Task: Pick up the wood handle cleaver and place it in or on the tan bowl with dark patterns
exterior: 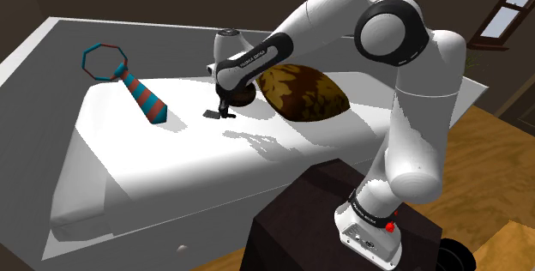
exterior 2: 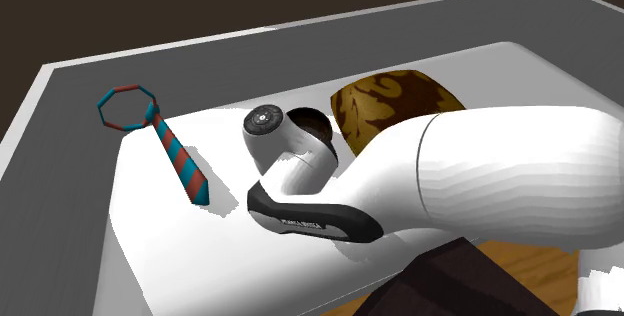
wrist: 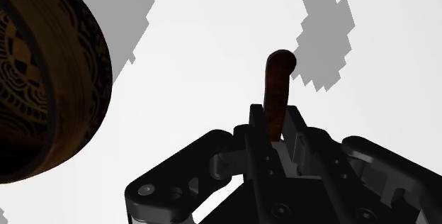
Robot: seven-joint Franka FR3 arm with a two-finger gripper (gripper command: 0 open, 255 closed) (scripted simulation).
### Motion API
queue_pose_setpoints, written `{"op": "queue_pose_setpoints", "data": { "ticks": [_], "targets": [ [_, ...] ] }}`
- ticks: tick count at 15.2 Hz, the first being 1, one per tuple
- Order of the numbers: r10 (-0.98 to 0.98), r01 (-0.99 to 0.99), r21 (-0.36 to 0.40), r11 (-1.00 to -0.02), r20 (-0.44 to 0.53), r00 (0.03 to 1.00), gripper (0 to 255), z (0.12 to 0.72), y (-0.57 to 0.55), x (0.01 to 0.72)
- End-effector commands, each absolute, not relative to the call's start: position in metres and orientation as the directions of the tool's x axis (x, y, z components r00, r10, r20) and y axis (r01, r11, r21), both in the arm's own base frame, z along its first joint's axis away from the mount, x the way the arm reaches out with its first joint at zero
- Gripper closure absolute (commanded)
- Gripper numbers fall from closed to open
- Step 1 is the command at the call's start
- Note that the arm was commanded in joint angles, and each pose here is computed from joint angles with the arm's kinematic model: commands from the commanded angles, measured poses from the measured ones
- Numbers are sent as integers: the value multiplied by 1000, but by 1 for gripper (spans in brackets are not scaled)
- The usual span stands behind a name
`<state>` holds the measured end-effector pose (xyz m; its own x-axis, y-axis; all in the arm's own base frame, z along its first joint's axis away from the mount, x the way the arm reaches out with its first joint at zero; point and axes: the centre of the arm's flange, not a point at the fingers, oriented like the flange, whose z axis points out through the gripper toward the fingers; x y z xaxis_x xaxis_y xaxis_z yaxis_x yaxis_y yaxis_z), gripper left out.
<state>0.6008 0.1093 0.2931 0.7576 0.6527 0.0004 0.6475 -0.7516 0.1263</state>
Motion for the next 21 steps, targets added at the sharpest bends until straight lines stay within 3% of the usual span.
{"op": "queue_pose_setpoints", "data": {
  "ticks": [1,21],
  "targets": [
    [653,648,126,-752,0,758,255,303,110,601],
    [653,648,126,-752,0,758,255,396,88,615]
  ]
}}
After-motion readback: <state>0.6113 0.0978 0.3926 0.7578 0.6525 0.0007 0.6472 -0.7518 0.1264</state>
